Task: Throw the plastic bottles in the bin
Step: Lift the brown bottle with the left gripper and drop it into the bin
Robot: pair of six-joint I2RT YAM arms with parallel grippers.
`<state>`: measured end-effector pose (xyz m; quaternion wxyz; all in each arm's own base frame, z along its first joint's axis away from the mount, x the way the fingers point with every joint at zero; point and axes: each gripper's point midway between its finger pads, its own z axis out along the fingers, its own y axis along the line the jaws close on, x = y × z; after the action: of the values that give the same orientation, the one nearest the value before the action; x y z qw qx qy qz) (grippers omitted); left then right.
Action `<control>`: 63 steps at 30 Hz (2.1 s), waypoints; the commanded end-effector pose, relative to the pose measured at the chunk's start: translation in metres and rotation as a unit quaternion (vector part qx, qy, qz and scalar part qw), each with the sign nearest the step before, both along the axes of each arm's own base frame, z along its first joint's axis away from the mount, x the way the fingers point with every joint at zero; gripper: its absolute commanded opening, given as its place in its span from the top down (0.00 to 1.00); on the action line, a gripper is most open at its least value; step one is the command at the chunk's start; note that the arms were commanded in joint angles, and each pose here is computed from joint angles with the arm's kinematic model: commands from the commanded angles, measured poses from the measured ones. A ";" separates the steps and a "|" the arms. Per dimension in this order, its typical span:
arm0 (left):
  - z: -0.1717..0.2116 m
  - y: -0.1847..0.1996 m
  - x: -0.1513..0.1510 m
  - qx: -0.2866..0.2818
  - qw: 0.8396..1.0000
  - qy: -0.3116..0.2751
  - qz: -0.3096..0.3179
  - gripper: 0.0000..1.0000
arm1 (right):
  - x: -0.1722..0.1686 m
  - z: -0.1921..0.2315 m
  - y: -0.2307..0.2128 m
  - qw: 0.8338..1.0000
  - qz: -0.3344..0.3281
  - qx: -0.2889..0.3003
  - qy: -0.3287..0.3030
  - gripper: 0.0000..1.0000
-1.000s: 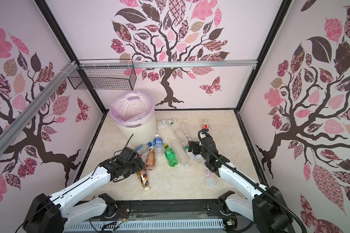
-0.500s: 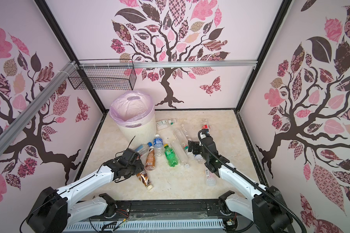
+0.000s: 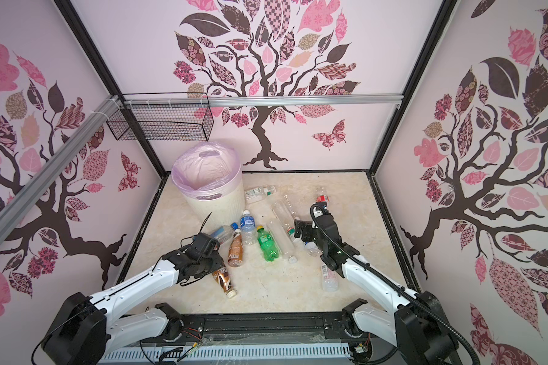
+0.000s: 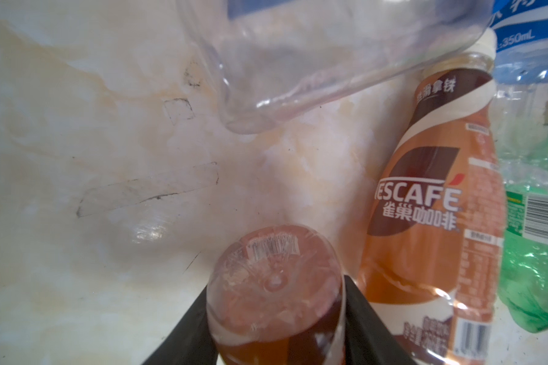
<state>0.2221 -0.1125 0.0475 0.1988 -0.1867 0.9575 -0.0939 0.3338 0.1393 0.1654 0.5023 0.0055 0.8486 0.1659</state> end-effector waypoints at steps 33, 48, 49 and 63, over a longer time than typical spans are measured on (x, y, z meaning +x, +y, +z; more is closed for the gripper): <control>0.355 0.041 0.081 0.173 0.926 -0.334 -0.008 0.59 | 0.002 0.128 0.077 0.992 0.104 0.076 -0.009 0.01; 0.589 0.042 0.144 0.302 0.753 -0.579 0.086 0.59 | -0.004 0.159 0.084 0.989 0.130 0.060 -0.040 0.00; 0.592 0.043 0.149 0.305 0.748 -0.582 0.090 0.59 | -0.004 0.159 0.082 0.989 0.128 0.056 -0.043 0.01; 0.405 0.041 0.259 0.278 0.878 -0.387 0.042 0.17 | -0.007 0.147 0.084 0.989 0.135 0.055 -0.037 0.01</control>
<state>0.4839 -0.0708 0.4693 0.6351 -0.1053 0.7528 0.1370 0.3352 0.2249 0.2975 0.4915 -0.0837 0.8236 0.2704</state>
